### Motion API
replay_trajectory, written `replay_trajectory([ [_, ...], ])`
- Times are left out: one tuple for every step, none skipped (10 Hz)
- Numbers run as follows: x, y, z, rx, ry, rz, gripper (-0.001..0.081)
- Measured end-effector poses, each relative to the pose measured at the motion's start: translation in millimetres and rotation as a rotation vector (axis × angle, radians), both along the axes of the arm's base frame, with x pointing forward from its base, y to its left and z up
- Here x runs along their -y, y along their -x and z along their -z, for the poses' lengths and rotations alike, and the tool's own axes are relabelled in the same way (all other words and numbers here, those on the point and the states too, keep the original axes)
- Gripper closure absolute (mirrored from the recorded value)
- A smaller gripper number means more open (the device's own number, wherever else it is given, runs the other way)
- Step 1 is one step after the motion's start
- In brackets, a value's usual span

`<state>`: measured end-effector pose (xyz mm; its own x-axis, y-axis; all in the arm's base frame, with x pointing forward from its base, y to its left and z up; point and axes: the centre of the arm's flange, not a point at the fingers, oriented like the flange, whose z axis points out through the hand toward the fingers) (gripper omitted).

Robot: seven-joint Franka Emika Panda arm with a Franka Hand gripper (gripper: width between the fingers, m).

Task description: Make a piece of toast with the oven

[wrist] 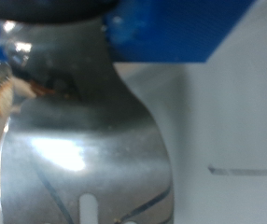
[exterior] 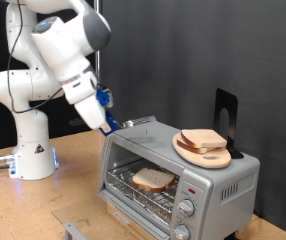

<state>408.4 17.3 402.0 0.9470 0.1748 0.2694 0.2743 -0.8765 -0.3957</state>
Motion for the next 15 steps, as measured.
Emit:
replay_trajectory([
  [-15.1, -0.7, -2.2, 0.001, 0.009, -0.006, 0.0422],
  [-30.4, -1.0, -3.8, 0.004, 0.021, -0.010, 0.0422],
  [-46.8, -0.9, -5.4, 0.008, 0.034, -0.009, 0.0422],
  [-62.6, -0.4, -6.5, 0.013, 0.045, -0.007, 0.0422],
  [-76.6, 0.4, -7.3, 0.019, 0.056, -0.004, 0.0422],
  [-92.0, 2.0, -7.6, 0.021, 0.065, -0.002, 0.0422],
  [-106.3, 4.1, -7.0, 0.021, 0.075, -0.003, 0.0422],
  [-116.4, 6.1, -5.0, 0.018, 0.082, -0.005, 0.0422],
  [-124.1, 7.5, -2.3, 0.014, 0.088, -0.006, 0.0422],
  [-131.1, 8.4, 1.0, 0.012, 0.094, -0.007, 0.0422],
  [-136.0, 8.5, 5.1, 0.007, 0.098, -0.005, 0.0422],
  [-139.1, 8.4, 8.9, 0.002, 0.101, -0.005, 0.0422],
  [-142.0, 8.2, 12.5, -0.002, 0.104, -0.003, 0.0421],
  [-143.9, 7.5, 16.0, -0.004, 0.106, -0.003, 0.0421],
  [-145.0, 7.0, 18.4, -0.005, 0.107, -0.003, 0.0263],
])
